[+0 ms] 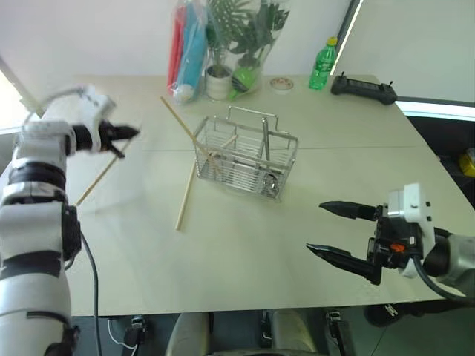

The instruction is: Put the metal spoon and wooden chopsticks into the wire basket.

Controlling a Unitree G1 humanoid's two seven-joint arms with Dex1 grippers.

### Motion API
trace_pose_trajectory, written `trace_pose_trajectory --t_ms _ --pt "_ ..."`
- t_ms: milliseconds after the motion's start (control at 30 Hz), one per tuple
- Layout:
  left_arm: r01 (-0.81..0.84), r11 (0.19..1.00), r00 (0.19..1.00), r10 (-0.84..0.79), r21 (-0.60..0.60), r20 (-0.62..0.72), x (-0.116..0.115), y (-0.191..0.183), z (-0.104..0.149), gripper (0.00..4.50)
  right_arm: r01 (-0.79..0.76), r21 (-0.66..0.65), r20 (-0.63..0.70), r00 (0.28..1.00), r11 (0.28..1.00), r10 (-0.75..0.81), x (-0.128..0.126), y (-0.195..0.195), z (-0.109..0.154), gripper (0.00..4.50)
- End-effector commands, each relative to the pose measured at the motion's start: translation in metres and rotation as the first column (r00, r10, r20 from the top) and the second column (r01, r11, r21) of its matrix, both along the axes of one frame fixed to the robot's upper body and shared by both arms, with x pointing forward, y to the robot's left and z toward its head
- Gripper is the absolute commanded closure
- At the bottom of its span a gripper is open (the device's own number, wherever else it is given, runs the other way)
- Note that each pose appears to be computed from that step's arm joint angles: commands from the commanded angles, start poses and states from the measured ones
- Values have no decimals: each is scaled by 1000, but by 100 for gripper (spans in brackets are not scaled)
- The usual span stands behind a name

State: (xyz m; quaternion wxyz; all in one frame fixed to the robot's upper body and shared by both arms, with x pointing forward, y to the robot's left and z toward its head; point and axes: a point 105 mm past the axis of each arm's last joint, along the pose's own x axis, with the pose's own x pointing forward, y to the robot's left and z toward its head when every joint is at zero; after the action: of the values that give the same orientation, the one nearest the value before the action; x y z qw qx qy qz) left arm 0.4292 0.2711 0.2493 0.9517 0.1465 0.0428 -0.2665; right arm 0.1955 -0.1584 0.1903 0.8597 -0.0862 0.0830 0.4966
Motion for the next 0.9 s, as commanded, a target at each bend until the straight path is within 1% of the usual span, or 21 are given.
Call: trace_pose_trajectory --t_ms 33,67,100,167,233,300,367,500,567,767,800,867,900 --pt "97 960 946 -6 -262 325 -9 -15 107 440 1 6 52 999 1000 -2 -1 1 12 0" --pt "159 933 916 -17 -323 400 -15 -24 133 440 2 8 48 999 1000 -2 -1 1 12 0" --pt "215 907 889 -28 -362 457 -21 -32 153 440 1 10 45 999 1000 -2 -2 1 12 0" --pt "279 873 854 -36 -399 519 -30 -45 173 440 0 12 42 999 1000 -1 -1 1 12 0" --pt "334 851 817 -47 -405 574 -37 -60 187 440 -1 15 42 999 1000 1 0 2 12 0" --pt "402 836 760 -76 -374 646 -45 -86 201 440 -5 30 45 999 1000 4 2 3 16 0" --pt "462 803 729 -102 -376 677 -48 -110 207 440 -1 42 50 999 999 -1 4 4 19 0" --pt "512 764 729 -145 -393 669 -42 -139 195 440 8 44 56 998 999 -11 5 4 21 0" --pt "518 753 735 -151 -405 661 -39 -145 188 440 16 50 57 998 999 -19 5 5 22 0" --pt "509 728 786 -176 -459 593 -21 -161 155 440 58 77 59 996 995 -63 1 5 26 0" --pt "511 720 795 -186 -470 578 -19 -164 149 412 67 78 59 996 995 -72 0 4 26 0" --pt "523 708 801 -217 -474 559 -18 -172 141 338 80 80 59 995 994 -84 0 3 26 0" --pt "530 702 802 -233 -476 549 -18 -175 137 290 85 81 58 994 993 -90 -1 3 26 0"
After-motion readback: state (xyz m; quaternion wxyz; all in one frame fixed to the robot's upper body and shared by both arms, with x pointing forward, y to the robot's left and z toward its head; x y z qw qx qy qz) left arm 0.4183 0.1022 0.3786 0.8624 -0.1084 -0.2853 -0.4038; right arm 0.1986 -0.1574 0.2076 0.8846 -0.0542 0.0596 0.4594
